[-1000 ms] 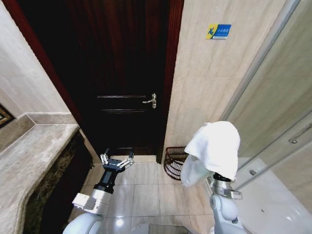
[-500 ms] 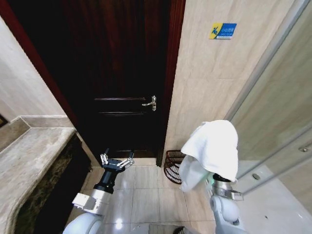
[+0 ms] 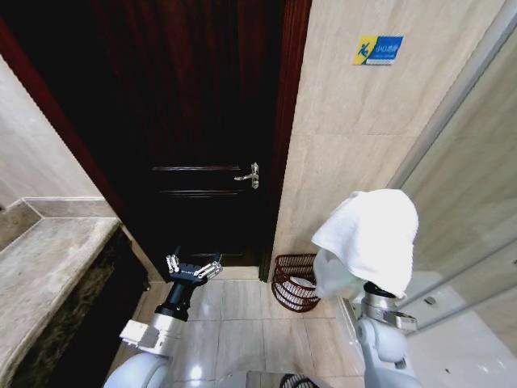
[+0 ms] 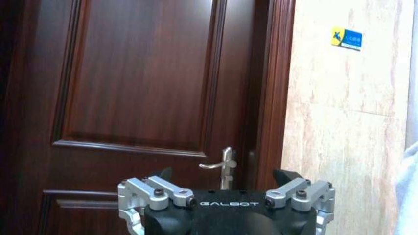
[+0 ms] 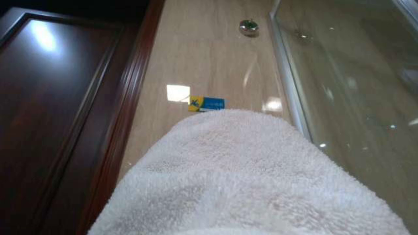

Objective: Discard the used towel into the hamper.

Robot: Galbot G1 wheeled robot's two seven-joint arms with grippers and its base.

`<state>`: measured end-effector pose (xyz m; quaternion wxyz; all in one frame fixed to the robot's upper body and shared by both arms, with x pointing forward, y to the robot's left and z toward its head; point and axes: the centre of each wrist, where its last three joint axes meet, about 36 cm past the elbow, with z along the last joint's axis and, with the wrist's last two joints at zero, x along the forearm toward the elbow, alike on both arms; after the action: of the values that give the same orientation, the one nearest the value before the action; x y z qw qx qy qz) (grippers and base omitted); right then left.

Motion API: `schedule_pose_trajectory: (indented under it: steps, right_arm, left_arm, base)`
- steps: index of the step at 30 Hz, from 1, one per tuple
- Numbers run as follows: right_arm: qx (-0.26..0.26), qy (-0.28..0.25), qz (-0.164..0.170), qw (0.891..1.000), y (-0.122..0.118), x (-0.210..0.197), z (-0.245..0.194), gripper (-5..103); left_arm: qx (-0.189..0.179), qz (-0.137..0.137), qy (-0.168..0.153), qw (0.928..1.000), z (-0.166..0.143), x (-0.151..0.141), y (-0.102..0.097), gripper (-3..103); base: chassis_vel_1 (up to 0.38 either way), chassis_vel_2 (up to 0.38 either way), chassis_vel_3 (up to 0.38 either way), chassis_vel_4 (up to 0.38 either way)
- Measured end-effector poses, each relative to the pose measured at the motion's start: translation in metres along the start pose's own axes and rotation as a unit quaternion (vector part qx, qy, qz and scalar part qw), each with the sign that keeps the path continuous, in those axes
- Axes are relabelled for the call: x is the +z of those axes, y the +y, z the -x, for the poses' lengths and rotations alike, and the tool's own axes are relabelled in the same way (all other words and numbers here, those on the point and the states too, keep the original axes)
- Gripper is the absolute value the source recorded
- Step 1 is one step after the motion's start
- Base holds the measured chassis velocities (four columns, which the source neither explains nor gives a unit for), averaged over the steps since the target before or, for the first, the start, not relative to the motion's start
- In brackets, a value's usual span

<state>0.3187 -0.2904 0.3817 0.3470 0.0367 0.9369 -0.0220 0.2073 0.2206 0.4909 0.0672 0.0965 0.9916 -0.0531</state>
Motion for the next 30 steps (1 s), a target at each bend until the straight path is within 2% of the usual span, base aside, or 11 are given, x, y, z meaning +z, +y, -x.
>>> schedule_pose_trajectory:
  steps: [9,21,24,30]
  right_arm:
    - [-0.004,-0.007,-0.002,1.0,0.0,0.002,0.0,11]
    - [0.006,0.022,0.002,1.0,-0.004,0.004,-0.01,11]
    - [0.002,0.036,0.023,0.999,-0.007,0.009,-0.007,11]
    - [-0.001,0.037,0.029,0.999,-0.008,0.014,0.0,11]
  left_arm:
    - [0.0,0.0,0.0,1.0,0.0,0.0,0.0,100]
    - [0.0,0.0,0.0,1.0,0.0,0.0,0.0,100]
    - [0.0,0.0,0.0,1.0,0.0,0.0,0.0,100]
    - [0.0,0.0,0.0,1.0,0.0,0.0,0.0,100]
  base:
    - [0.023,0.024,0.029,0.021]
    - [0.032,0.039,0.047,0.041]
    - [0.0,0.0,0.0,0.0]
    - [-0.014,0.024,0.025,-0.017]
